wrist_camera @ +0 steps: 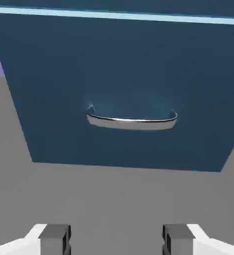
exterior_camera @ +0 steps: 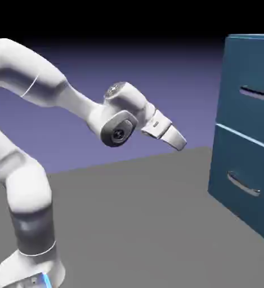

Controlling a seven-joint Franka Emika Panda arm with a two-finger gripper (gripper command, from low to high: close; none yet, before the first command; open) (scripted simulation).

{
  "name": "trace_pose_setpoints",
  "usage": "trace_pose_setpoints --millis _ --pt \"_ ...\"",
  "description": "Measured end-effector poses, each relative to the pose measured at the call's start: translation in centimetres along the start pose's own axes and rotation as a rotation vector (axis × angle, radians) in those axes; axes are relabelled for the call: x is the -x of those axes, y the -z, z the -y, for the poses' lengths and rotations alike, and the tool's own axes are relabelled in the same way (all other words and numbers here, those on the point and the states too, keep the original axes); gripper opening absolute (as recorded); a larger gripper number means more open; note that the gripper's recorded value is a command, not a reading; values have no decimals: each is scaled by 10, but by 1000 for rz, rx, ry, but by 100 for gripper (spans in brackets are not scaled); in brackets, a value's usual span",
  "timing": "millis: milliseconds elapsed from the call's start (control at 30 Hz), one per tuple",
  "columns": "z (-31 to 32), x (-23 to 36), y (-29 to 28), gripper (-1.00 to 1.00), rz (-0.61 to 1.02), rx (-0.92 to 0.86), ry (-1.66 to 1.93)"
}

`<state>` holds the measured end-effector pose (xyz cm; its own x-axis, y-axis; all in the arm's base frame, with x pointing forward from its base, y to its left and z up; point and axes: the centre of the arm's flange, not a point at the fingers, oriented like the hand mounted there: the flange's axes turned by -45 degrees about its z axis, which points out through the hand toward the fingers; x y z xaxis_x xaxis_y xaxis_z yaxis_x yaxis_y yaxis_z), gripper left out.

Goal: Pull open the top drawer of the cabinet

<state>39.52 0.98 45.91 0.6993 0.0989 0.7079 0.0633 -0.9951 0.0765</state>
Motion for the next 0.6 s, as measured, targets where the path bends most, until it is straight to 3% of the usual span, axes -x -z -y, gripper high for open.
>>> trace_pose_setpoints --millis 600 --pt "65 -38 -79 0 91 150 637"
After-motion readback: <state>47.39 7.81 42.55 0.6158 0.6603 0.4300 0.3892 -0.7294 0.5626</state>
